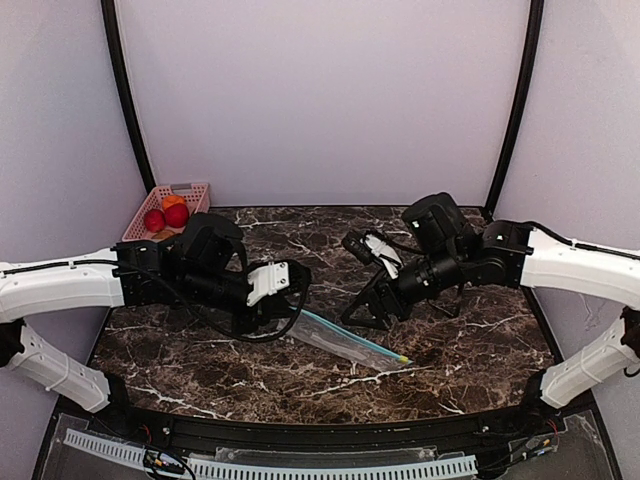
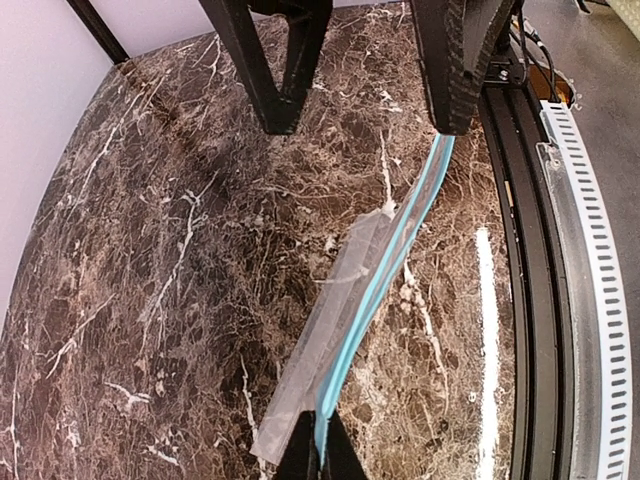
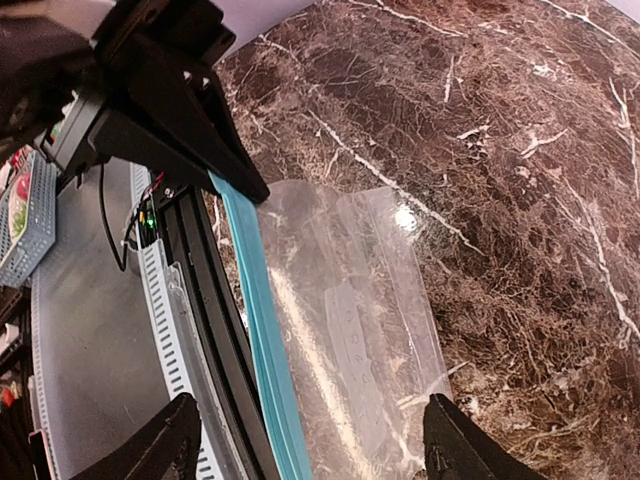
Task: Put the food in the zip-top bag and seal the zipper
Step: Unzip the zipper from the zipper food storage bag, then pass from the left arm to the right
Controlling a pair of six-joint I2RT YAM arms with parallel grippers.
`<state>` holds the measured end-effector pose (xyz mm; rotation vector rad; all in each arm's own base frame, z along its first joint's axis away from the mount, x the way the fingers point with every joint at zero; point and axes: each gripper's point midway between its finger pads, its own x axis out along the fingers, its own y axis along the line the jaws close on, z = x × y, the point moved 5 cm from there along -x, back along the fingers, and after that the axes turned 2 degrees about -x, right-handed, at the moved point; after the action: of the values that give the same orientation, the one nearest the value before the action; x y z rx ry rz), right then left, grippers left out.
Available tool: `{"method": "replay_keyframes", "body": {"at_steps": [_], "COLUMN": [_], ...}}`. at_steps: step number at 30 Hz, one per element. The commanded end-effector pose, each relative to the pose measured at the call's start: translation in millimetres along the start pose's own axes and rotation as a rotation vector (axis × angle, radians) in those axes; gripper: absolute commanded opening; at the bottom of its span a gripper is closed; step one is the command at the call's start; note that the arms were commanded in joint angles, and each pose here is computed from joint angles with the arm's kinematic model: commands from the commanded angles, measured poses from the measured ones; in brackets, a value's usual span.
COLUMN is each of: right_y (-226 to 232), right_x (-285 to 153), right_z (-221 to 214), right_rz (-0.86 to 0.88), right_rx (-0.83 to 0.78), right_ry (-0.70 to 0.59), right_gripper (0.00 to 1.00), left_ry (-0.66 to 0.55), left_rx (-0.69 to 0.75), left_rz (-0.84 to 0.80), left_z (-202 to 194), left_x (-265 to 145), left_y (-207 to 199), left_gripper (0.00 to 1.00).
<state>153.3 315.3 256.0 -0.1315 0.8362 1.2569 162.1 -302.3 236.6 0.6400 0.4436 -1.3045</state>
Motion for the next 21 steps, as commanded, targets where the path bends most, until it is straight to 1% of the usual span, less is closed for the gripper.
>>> {"method": "replay_keyframes", "body": {"at_steps": [1, 8, 21], "right_y": [1.6, -5.8, -8.7], "right_x": [9.3, 20.2, 28.0], "right_z": [-9.2, -16.8, -21.9], "right_rz": [0.007, -0.013, -0.012], "right_rx": [-0.005, 0.009, 0.019], "right_ry": [0.039, 0.071, 0.097], "right_gripper": [0.69, 0.56, 0.45], "left_ry": [-0.023, -0.029, -0.035], "left_rx": [0.027, 0.029, 0.028], "left_rz": [0.020, 0.026, 0.031], "left_z": [1.5, 2.5, 3.0], "left_x": [-6.3, -7.6, -9.1], "left_y": [-1.1, -0.7, -0.5], "left_gripper": [0.01, 0.01, 0.01]}}
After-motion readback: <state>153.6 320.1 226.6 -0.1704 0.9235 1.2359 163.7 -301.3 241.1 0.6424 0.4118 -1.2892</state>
